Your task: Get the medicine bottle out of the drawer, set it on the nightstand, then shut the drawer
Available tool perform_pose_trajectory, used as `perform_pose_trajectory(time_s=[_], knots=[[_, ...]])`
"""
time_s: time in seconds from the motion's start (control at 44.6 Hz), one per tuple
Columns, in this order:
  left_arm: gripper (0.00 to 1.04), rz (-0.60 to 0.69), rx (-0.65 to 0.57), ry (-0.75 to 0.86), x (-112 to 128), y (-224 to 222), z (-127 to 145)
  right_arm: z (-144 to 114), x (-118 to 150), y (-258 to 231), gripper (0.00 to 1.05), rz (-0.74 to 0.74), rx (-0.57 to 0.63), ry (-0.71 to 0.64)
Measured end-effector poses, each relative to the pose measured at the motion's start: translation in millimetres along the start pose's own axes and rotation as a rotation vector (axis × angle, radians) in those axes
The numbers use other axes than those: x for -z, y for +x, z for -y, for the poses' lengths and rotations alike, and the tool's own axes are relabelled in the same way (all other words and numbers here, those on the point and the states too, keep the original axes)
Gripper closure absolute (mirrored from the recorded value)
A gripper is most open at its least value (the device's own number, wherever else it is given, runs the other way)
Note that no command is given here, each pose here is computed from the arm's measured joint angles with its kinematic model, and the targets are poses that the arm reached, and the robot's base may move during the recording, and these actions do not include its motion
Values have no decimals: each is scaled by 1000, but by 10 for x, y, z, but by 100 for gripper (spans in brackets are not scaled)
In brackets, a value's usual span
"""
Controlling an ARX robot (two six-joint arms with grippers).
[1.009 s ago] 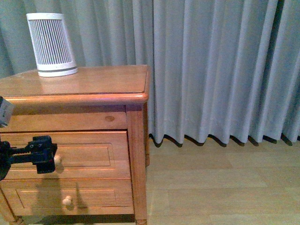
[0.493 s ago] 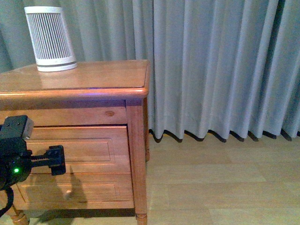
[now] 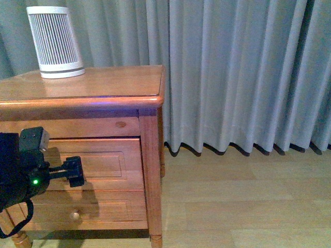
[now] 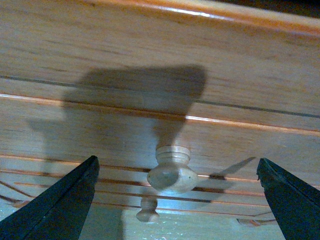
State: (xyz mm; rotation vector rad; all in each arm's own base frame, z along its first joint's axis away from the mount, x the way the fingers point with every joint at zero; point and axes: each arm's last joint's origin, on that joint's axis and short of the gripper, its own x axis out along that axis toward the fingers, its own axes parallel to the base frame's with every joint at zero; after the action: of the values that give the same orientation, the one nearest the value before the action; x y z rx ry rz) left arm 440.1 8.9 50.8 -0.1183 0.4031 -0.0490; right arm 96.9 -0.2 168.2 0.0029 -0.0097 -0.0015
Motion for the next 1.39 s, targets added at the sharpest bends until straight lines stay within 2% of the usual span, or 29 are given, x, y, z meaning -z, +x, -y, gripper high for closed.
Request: perform_pose_trajectory(time_s=[0.291, 0.605, 0.717, 0.785, 1.39], knots=[[7, -11, -8, -19, 63, 73, -18, 0, 0, 0, 7, 0, 0, 0], [47, -10, -13, -28, 64, 80, -20, 0, 0, 0, 7, 0, 0, 0], [68, -1, -11, -29, 56, 80, -24, 0, 0, 0, 7, 0, 0, 0], [77, 0, -8, -31, 55, 80, -23, 0, 0, 0, 7, 0, 0, 0], [79, 26, -8, -11, 108, -17, -46, 0, 0, 0, 7, 0, 0, 0]])
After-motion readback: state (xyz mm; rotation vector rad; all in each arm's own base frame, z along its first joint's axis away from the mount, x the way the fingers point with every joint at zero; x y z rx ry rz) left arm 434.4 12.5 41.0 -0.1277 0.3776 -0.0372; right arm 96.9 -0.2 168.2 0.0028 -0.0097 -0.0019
